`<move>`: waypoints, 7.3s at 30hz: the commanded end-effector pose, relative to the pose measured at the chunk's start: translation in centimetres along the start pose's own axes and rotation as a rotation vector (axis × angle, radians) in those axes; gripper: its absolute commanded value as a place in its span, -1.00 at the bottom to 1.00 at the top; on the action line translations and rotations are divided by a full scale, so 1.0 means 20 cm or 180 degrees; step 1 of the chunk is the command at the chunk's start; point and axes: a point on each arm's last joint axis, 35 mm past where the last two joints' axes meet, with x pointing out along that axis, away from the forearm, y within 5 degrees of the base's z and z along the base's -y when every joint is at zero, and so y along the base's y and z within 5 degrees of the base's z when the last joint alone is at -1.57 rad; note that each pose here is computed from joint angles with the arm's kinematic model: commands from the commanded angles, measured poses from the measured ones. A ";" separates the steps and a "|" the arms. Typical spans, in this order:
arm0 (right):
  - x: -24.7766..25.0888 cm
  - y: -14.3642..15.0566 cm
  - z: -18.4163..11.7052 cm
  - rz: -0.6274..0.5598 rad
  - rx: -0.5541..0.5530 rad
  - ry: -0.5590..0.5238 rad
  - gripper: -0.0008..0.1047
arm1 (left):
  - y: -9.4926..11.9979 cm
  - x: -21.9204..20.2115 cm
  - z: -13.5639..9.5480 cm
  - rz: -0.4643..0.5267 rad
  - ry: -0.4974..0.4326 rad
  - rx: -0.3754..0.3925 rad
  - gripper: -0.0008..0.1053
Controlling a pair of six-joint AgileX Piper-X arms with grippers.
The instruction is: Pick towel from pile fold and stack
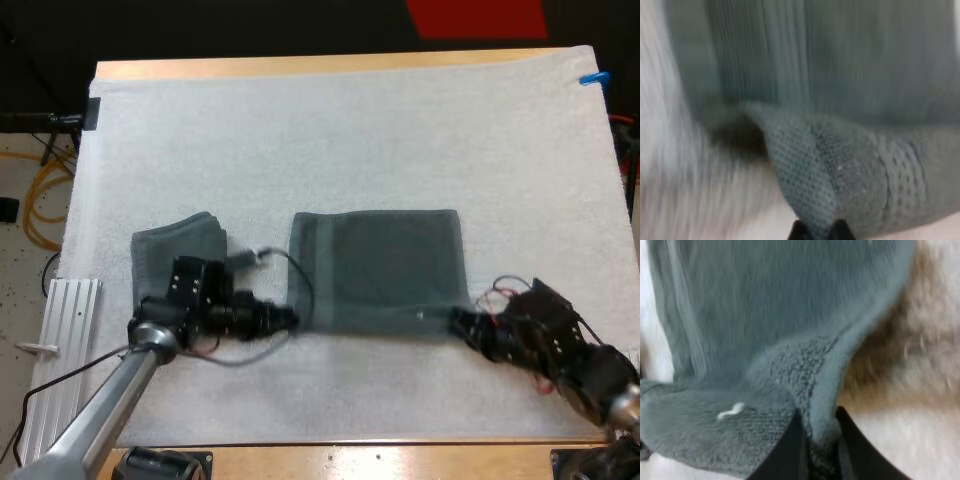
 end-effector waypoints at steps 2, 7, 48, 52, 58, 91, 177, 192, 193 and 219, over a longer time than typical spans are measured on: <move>0.05 -0.02 0.07 0.0047 0.0122 -0.0129 -0.99 | -0.02 0.01 0.11 -0.0340 -0.0307 -0.0024 -0.98; 0.19 -0.12 0.18 0.0195 0.0374 -0.0195 -0.99 | 0.07 0.10 0.23 -0.0624 -0.0353 -0.0304 -0.98; 0.36 0.00 0.64 0.1104 -0.0436 -0.1234 0.58 | -0.06 0.10 0.47 -0.1007 -0.0682 0.0358 0.19; 0.29 0.04 0.67 0.1149 -0.0711 -0.1446 0.45 | -0.14 0.03 0.46 -0.1084 -0.0808 0.0541 0.11; 0.17 0.08 0.68 0.0873 -0.1007 -0.1713 0.45 | -0.25 -0.09 0.43 -0.1131 -0.1039 0.0855 0.11; 0.34 -0.24 0.73 0.0019 -0.0798 0.0507 0.45 | -0.35 -0.52 -0.13 0.0089 -0.1156 0.1363 0.65; -0.24 0.27 0.83 -0.0221 -0.1931 -0.0250 0.69 | -0.53 -0.27 0.00 -0.0599 -0.1009 0.1182 0.65; -0.96 0.33 0.47 -0.0672 -0.2005 -0.0979 0.69 | -0.90 0.36 0.30 -0.0512 -0.0265 0.1196 0.65; -1.01 0.33 0.43 -0.0671 -0.1998 -0.1033 0.69 | -0.92 0.42 0.31 -0.0506 -0.0211 0.1152 0.65; -1.34 0.25 0.05 -0.0633 -0.1748 -0.1398 0.69 | -0.95 1.16 0.30 0.0172 0.0360 0.0090 0.65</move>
